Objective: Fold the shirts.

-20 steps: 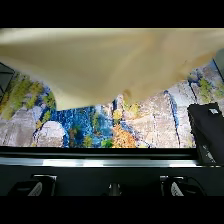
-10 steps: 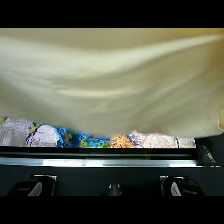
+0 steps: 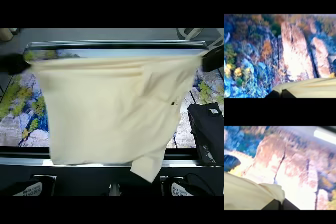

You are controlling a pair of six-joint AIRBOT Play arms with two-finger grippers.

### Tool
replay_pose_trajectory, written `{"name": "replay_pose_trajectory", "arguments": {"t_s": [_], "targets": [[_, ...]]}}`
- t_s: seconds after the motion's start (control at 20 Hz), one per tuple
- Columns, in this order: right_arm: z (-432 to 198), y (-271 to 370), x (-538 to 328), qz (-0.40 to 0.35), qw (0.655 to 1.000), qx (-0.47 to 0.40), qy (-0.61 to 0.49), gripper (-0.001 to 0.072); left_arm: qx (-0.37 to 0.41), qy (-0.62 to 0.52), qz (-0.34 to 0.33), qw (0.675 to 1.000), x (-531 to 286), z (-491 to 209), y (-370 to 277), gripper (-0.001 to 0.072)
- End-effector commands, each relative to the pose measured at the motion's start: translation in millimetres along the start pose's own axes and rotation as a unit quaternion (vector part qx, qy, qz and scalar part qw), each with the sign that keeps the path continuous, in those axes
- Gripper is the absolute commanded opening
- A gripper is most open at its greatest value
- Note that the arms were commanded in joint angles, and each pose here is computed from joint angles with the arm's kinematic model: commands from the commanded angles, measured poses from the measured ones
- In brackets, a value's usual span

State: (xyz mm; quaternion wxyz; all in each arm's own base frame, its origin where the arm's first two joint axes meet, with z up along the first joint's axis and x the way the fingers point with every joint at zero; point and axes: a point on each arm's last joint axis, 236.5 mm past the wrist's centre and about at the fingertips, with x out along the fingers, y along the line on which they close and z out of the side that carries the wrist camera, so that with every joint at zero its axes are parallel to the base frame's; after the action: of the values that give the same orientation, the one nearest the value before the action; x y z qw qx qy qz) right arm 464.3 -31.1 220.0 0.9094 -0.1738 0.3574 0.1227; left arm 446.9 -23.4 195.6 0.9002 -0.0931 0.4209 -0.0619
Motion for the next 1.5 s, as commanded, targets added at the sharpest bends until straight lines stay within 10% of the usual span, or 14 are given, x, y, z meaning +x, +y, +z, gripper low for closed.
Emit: {"name": "replay_pose_trajectory", "arguments": {"t_s": [0.0, 0.9, 1.0, 1.05, 1.1, 1.45], "targets": [[-58, 43, 128, 0.093, 0.988, 0.036, 0.118, 0.0019, -0.033, 0.130, 0.006, 0.991, 117, -57, 31, 0.0023], [-175, 110, 208, 0.176, 0.938, 0.057, 0.294, 0.0021, -0.016, 0.376, -0.028, 0.926, 174, -217, 18, 0.0024], [-172, 107, 206, 0.168, 0.939, 0.068, 0.293, 0.0078, -0.040, 0.375, -0.018, 0.926, 179, -218, 20, 0.0192], [-170, 101, 195, 0.165, 0.937, 0.070, 0.299, 0.0342, -0.042, 0.373, -0.018, 0.927, 175, -213, 22, 0.0447], [-171, 91, 182, 0.159, 0.936, 0.066, 0.308, 0.0513, -0.045, 0.374, -0.018, 0.926, 168, -207, 26, 0.0552], [-270, 109, 87, 0.229, 0.878, 0.135, 0.398, 0.0417, -0.080, 0.414, -0.019, 0.907, 101, -275, 36, 0.0534]]}}
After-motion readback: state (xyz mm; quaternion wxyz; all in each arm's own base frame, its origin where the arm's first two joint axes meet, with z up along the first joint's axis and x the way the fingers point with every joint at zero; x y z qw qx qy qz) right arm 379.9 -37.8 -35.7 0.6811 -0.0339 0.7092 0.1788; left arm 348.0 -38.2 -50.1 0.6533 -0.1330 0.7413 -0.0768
